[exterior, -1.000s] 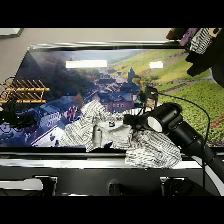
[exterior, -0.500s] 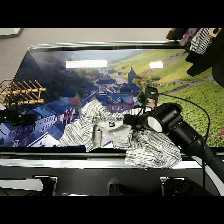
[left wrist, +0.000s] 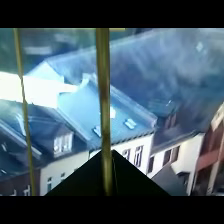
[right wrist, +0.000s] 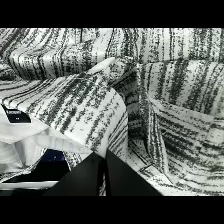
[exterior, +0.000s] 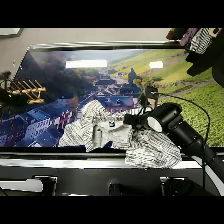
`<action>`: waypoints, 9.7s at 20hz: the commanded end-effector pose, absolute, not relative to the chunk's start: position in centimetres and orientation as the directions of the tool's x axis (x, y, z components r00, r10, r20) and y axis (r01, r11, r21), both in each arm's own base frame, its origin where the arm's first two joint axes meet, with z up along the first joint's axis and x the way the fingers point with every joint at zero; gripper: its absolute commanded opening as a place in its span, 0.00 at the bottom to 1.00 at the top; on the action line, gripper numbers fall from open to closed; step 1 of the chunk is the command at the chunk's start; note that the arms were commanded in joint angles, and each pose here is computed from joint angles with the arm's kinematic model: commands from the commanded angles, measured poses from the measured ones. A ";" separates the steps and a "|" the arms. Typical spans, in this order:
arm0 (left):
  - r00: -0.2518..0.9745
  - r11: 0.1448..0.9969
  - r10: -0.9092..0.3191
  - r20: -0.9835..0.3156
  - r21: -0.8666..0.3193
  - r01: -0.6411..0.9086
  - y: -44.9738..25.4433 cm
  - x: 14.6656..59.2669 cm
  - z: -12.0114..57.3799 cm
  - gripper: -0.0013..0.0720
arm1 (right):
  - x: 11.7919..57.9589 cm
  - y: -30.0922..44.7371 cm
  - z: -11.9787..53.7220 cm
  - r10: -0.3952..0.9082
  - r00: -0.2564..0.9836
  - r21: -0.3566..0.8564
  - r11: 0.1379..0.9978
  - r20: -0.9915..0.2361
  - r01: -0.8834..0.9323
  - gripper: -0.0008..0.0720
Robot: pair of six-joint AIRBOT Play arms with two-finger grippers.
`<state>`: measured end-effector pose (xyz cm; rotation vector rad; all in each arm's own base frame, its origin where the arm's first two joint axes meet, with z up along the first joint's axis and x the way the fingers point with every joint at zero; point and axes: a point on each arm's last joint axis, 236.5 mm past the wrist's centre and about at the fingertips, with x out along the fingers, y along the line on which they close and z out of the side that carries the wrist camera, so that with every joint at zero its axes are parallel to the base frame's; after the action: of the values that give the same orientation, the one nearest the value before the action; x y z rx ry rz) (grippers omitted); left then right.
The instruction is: Fold the clothes and pants, and hang the long-sleeved shirts on hangers.
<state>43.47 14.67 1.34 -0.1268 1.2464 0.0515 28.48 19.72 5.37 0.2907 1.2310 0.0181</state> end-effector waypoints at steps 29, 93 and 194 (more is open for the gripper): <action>0.387 0.649 -0.705 -0.595 -0.322 0.689 -17.9 13.3 14.3 0.04 | 34.6 12.4 1.8 0.086 0.328 0.251 0.828 -0.941 0.502 0.05; 0.074 0.216 -0.957 -0.279 -0.522 0.825 -33.0 22.4 7.7 0.04 | 28.8 16.2 17.9 0.368 0.403 0.475 0.856 -0.838 0.206 0.15; 0.352 0.678 -0.727 -0.590 -0.700 0.227 -27.2 37.8 5.1 0.04 | 25.8 13.4 15.5 0.173 0.124 0.036 0.706 -0.977 -0.708 0.04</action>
<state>37.73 -27.56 5.20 -0.5719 1.0380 -0.6641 26.78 14.09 15.32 -0.5127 1.2594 0.7115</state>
